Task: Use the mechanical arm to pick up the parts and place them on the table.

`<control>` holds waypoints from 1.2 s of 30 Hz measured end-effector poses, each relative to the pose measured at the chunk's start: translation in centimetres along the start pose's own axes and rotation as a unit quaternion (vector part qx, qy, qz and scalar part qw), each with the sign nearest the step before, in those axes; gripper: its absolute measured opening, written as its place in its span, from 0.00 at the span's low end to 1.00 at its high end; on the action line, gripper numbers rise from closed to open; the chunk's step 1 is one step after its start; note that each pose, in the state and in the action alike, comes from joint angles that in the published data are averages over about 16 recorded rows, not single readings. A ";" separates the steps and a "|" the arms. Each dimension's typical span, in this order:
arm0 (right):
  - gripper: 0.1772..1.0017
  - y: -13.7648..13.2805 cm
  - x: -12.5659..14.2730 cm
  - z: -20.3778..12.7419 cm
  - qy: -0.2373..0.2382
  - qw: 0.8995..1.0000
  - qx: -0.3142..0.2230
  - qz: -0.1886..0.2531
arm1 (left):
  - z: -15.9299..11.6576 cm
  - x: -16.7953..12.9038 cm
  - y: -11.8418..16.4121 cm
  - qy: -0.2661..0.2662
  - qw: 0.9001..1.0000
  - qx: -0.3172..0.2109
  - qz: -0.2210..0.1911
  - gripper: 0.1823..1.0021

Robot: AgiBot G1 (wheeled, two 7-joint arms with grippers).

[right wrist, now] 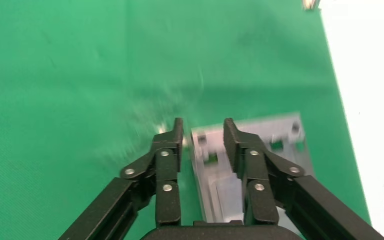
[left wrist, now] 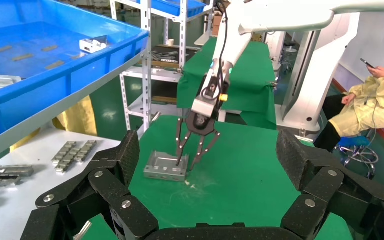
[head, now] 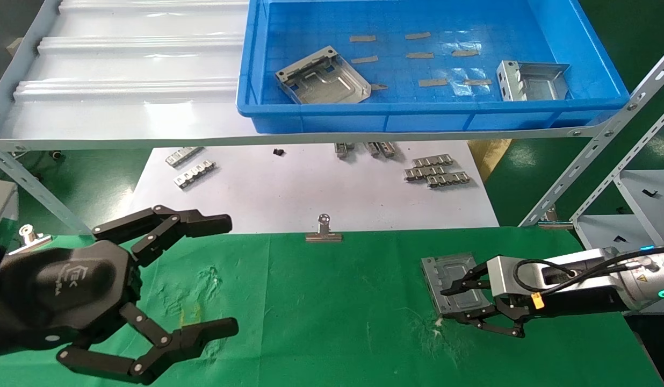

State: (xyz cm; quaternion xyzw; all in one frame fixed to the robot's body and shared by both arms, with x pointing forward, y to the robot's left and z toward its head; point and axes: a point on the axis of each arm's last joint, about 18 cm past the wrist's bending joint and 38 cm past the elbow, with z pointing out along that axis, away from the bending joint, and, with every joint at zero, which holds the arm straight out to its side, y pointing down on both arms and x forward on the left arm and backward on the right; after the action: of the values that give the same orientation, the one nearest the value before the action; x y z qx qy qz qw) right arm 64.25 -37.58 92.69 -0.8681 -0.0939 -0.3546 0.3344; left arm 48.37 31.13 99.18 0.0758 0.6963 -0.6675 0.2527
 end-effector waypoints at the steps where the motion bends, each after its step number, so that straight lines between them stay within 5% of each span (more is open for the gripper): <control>1: 0.21 -0.3 0.1 -0.2 0.005 1.000 0.010 0.007 | 0.0 0.0 0.0 0.000 1.000 0.000 0.000 1.00; 11: 0.46 -2.0 1.2 -2.1 0.055 0.992 0.090 0.067 | 0.0 0.0 0.0 0.000 1.000 0.000 0.000 1.00; 21: 0.75 -2.3 1.2 -2.2 0.066 0.989 0.109 0.081 | 0.0 0.0 0.0 0.000 1.000 0.000 0.000 1.00; 36: 0.97 -4.2 0.2 -1.4 0.059 0.978 0.174 0.100 | 0.0 0.0 0.0 0.000 1.000 0.000 0.000 1.00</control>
State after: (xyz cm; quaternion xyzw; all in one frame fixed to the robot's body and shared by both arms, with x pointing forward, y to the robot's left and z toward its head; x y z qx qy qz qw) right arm 61.96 -35.32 95.75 -0.7793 -0.0468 -0.3485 0.5187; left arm 48.37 31.14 99.18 0.0755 0.6962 -0.6676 0.2528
